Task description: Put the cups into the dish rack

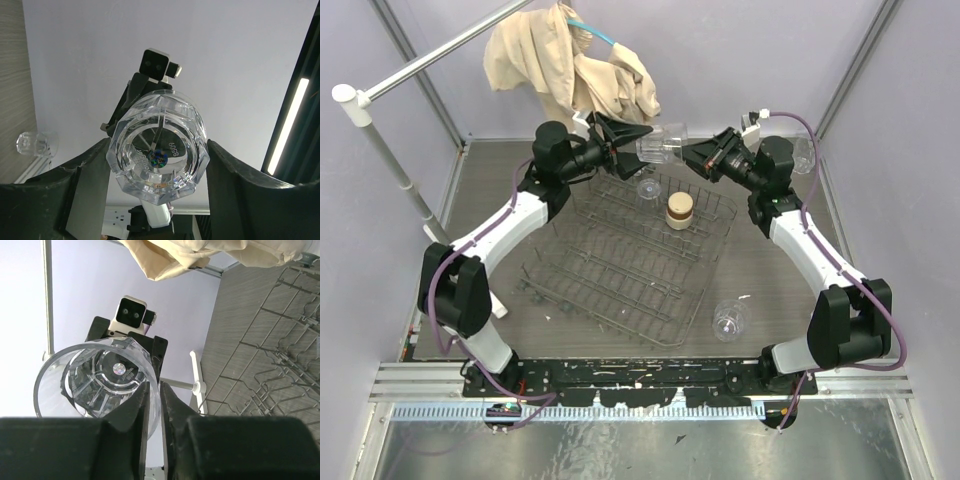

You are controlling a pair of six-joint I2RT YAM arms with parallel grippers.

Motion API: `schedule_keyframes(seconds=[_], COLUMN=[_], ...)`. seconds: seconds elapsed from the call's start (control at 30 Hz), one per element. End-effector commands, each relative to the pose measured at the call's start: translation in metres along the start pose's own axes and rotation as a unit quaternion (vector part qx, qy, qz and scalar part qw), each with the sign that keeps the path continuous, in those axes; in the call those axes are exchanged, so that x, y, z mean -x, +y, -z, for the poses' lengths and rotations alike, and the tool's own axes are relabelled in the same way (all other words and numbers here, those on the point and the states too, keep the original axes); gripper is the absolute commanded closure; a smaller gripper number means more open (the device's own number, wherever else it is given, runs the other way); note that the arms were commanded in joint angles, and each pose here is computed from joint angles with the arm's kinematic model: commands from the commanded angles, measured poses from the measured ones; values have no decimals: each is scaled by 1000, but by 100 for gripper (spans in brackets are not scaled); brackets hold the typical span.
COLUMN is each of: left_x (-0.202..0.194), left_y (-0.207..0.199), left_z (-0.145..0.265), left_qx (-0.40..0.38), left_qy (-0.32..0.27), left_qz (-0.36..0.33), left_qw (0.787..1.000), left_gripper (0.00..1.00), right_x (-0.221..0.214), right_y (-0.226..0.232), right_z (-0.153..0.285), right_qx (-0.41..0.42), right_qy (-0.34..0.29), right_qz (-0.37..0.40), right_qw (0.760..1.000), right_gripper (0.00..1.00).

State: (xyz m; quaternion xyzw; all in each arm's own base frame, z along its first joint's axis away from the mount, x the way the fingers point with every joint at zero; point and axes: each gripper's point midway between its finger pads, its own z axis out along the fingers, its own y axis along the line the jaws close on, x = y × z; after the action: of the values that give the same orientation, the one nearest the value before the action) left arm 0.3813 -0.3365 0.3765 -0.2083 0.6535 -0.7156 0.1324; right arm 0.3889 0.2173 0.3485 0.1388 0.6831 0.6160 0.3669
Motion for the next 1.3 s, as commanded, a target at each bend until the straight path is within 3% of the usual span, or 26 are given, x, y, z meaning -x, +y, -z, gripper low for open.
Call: schedule_keyframes(seconds=[0.0,0.1,0.23,0.37,0.47,0.57,0.67,0.9,1.07,1.27], left_x=[-3,1,13,28,39,49,60,85,96,102], left_y=[0,5,14,28,40,56,64,72,71,72], left_z=[-1,1,7,18,28,41,52,74,80,82], left_qx=[-9,3,25,71,123,192,247,338,342,343], left_qy=[10,5,-9,-27,-45,-57,-76,-102,-109,-112], left_qz=[-13,-22,-41,-78,-118,-167,-207,-270,-271,-273], left_qw=[1000,1000,999,994,984,965,944,896,893,892], left_gripper=[92,100,100,100,100,100,100,100,100,100], right_x=[5,7,19,28,32,41,50,49,48,41], right_y=[29,17,-10,-52,-94,-132,-151,-180,-198,-220], right_z=[2,7,25,50,75,111,137,151,155,148], right_qx=[39,20,-22,-119,-253,-388,-460,-513,-537,-540], right_qy=[-10,-13,-24,-22,-8,5,4,15,24,42], right_qz=[49,51,60,87,134,185,214,207,200,181], right_qw=[998,998,998,989,958,903,862,833,819,821], right_gripper=[72,56,48,45,44,43,42,48,50,50])
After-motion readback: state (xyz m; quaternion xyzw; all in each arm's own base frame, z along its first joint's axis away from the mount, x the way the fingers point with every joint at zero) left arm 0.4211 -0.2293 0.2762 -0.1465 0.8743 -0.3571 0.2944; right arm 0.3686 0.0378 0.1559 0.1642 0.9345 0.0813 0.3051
